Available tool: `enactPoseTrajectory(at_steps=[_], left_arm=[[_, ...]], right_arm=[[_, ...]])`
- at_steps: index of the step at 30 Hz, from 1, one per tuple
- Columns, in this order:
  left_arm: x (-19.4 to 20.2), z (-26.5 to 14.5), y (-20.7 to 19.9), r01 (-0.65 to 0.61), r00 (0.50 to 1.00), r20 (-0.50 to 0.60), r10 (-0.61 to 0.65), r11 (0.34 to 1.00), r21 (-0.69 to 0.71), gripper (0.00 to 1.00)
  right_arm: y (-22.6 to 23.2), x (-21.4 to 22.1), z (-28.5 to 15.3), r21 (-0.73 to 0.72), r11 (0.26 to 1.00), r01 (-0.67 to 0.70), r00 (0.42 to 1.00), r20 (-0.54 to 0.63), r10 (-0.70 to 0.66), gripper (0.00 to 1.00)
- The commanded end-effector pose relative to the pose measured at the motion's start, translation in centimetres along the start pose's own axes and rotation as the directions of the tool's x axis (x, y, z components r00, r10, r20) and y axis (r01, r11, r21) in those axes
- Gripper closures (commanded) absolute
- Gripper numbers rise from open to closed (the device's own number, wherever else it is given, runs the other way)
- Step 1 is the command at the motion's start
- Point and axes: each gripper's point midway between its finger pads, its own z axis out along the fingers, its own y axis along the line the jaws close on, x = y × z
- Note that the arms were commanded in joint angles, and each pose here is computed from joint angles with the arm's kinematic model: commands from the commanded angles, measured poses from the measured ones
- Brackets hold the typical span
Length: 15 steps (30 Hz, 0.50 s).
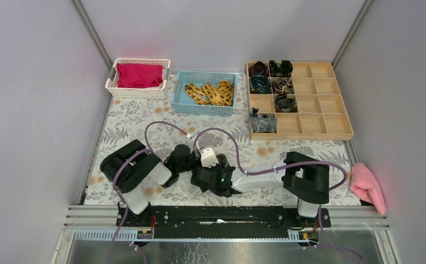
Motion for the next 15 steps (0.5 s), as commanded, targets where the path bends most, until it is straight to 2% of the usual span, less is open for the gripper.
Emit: enactPoseTrajectory(at_steps=[1, 4, 5, 6, 9, 14, 15], left_arm=[[4.4, -1.7, 4.5, 0.034, 0.990, -0.129, -0.056, 0.985, -0.167, 1.00], [4.3, -1.9, 4.5, 0.024, 0.991, -0.127, -0.046, 0.985, -0.172, 1.00], [4.3, -1.9, 4.5, 0.021, 0.991, -0.126, -0.043, 0.985, -0.172, 1.00], [4.4, -2.0, 4.5, 0.023, 0.991, -0.127, -0.045, 0.985, -0.174, 1.00], [4.5, -2.1, 4.3, 0.025, 0.990, -0.131, -0.048, 0.985, -0.170, 1.00], [4.4, -2.1, 4.0, 0.029, 0.990, -0.134, -0.050, 0.987, -0.158, 1.00], [4.4, -2.1, 3.8, 0.031, 0.989, -0.137, -0.052, 0.988, -0.151, 1.00]], right_arm=[[-1.5, 1.6, 1.2, 0.099, 0.995, -0.027, 0.999, -0.014, 0.029, 0.00], [-3.0, 2.8, 1.9, 0.153, 0.988, -0.038, 0.998, -0.042, 0.045, 0.02], [-3.6, 3.2, 2.1, 0.171, 0.985, -0.040, 0.997, -0.058, 0.051, 0.08], [-3.8, 3.7, 2.3, 0.178, 0.983, -0.041, 0.996, -0.075, 0.055, 0.15], [-4.1, 4.5, 2.7, 0.176, 0.982, -0.068, 0.991, -0.098, 0.086, 0.57], [-5.6, 6.8, 3.2, 0.244, 0.968, -0.065, 0.980, -0.165, 0.108, 0.74], [-5.9, 7.2, 3.3, 0.259, 0.964, -0.061, 0.978, -0.178, 0.110, 0.91]])
